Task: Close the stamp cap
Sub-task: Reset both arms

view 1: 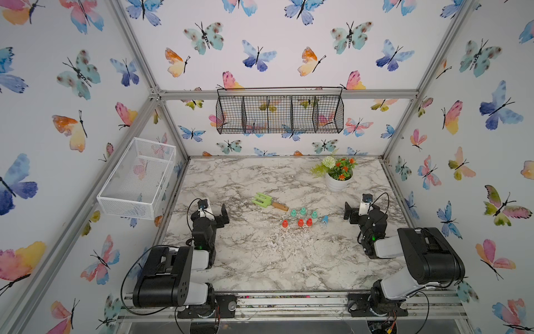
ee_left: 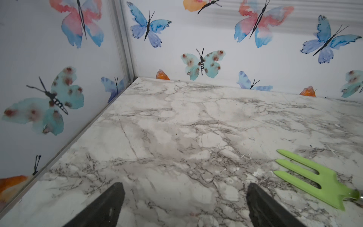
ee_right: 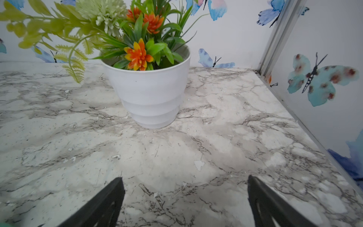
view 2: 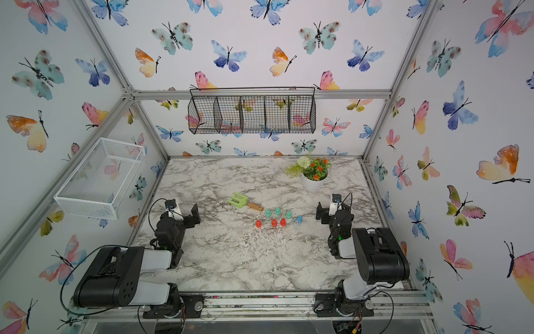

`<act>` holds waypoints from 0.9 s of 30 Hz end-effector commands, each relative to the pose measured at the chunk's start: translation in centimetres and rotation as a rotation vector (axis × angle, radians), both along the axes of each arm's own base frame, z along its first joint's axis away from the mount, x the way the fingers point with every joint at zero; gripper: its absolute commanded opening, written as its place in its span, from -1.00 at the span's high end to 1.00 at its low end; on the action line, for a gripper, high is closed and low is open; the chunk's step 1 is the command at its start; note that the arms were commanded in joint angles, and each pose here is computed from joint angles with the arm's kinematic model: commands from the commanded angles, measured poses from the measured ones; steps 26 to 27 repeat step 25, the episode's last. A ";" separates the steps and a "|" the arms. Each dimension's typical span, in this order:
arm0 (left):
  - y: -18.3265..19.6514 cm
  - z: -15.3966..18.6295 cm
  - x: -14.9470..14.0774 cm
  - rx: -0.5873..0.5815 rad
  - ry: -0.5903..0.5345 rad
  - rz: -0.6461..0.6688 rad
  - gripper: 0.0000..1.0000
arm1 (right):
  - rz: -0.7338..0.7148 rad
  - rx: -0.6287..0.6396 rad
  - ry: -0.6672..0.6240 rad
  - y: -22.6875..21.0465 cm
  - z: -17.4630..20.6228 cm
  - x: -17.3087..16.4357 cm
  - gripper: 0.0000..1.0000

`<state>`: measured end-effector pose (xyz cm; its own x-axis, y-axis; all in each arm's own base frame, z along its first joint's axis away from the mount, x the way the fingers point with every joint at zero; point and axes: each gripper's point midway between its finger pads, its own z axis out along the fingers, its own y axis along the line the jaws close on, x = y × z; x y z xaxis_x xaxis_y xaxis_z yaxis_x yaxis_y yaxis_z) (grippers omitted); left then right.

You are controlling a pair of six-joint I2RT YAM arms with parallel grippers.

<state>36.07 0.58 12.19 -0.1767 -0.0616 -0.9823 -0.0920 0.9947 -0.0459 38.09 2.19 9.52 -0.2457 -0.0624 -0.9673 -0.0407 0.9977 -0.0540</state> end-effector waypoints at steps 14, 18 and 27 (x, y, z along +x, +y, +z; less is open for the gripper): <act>-0.3 -0.6 0.1 0.035 0.031 -0.013 -0.97 | 0.005 0.001 -0.028 0.1 0.7 0.1 -0.97; -0.3 -0.6 0.3 0.027 0.036 -0.024 -0.97 | 0.004 0.000 -0.027 0.0 0.6 0.1 -0.97; -0.3 -0.6 0.3 0.025 0.037 -0.026 -0.97 | 0.005 0.001 -0.027 0.1 0.7 0.1 -0.97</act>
